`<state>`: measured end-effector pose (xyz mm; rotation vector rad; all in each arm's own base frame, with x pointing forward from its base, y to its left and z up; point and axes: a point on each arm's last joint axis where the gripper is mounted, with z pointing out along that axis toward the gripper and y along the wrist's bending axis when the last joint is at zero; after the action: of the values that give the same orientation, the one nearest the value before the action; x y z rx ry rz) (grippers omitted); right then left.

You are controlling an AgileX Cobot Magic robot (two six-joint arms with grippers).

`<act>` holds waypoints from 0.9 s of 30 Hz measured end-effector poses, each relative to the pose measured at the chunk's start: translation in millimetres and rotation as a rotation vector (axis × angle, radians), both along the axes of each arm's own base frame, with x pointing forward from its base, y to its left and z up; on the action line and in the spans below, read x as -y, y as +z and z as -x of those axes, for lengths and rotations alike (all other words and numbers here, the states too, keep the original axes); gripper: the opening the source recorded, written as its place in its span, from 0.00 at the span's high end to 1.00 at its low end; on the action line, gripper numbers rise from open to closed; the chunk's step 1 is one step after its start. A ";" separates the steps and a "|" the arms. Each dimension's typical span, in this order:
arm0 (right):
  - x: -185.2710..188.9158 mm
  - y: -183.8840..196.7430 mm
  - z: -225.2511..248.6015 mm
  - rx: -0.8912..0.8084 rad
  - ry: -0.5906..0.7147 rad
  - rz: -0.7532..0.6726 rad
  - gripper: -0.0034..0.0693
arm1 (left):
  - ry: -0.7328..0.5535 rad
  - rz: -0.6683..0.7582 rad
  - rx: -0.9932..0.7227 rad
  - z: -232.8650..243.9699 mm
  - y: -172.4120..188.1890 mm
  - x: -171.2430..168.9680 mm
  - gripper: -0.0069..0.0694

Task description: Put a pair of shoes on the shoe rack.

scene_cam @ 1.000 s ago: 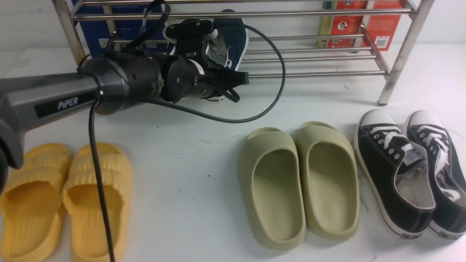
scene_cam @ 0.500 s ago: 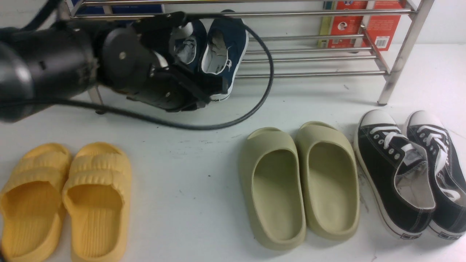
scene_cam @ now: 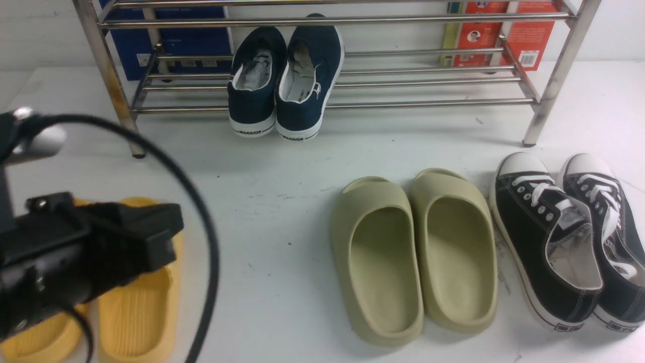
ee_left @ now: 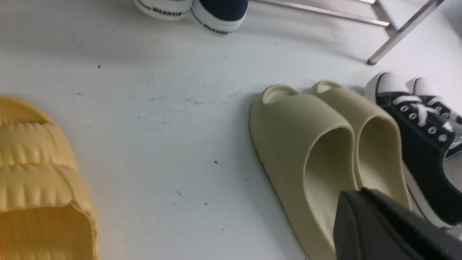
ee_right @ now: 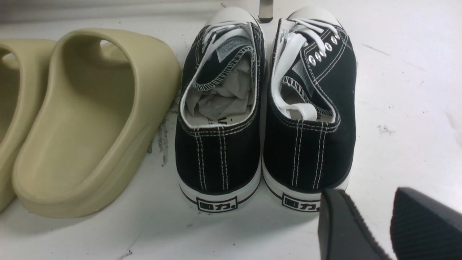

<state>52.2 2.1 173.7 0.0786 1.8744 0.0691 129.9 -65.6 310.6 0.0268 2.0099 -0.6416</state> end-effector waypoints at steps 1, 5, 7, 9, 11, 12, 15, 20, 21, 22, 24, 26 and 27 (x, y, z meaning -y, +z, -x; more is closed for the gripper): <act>0.0 0.0 0.0 0.000 0.000 0.000 0.61 | 0.005 0.021 0.048 11.8 -1.3 -5.7 0.93; 0.0 0.0 0.0 0.000 0.000 0.000 0.61 | 0.009 0.057 0.131 38.8 -10.6 -18.0 0.93; 0.0 0.0 0.0 0.000 0.000 0.000 0.61 | 0.009 0.067 0.154 47.0 -15.3 -21.6 0.93; 0.0 0.0 0.0 0.000 0.000 0.000 0.61 | 0.009 0.071 0.176 53.3 -19.3 -24.6 0.93; 0.0 0.0 0.0 0.000 0.000 0.000 0.61 | 0.009 0.065 0.194 56.8 -21.3 -26.5 0.93; 0.0 0.0 0.0 0.000 0.000 0.000 0.61 | 0.009 0.063 0.198 57.3 -21.4 -26.9 0.93; 0.0 0.0 0.0 0.000 0.000 0.000 0.61 | 0.010 0.036 0.212 57.8 -22.5 -27.9 0.93; 0.0 0.0 0.0 0.000 0.000 0.000 0.61 | 0.005 -0.030 0.209 57.7 -25.7 -29.3 0.93; 0.0 0.0 0.0 0.000 0.000 0.000 0.61 | 0.005 -0.033 0.209 57.7 -25.8 -29.4 0.93; 0.0 0.0 0.0 0.000 0.000 0.000 0.61 | 0.006 -0.049 0.213 58.3 -28.4 -30.2 0.93; 0.0 0.0 0.0 0.000 0.000 0.000 0.61 | 0.015 -0.072 0.236 60.9 -31.4 -32.9 0.93; 0.0 0.0 0.0 0.000 0.000 0.000 0.61 | 0.052 -0.088 0.282 65.2 -34.6 -38.3 0.93; 0.0 0.0 0.0 0.000 0.000 0.000 0.61 | 0.082 -0.089 0.313 68.4 -36.2 -41.7 0.93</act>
<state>52.2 2.1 173.7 0.0786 1.8744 0.0691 61.5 -24.0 274.4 0.0924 1.7257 -0.4641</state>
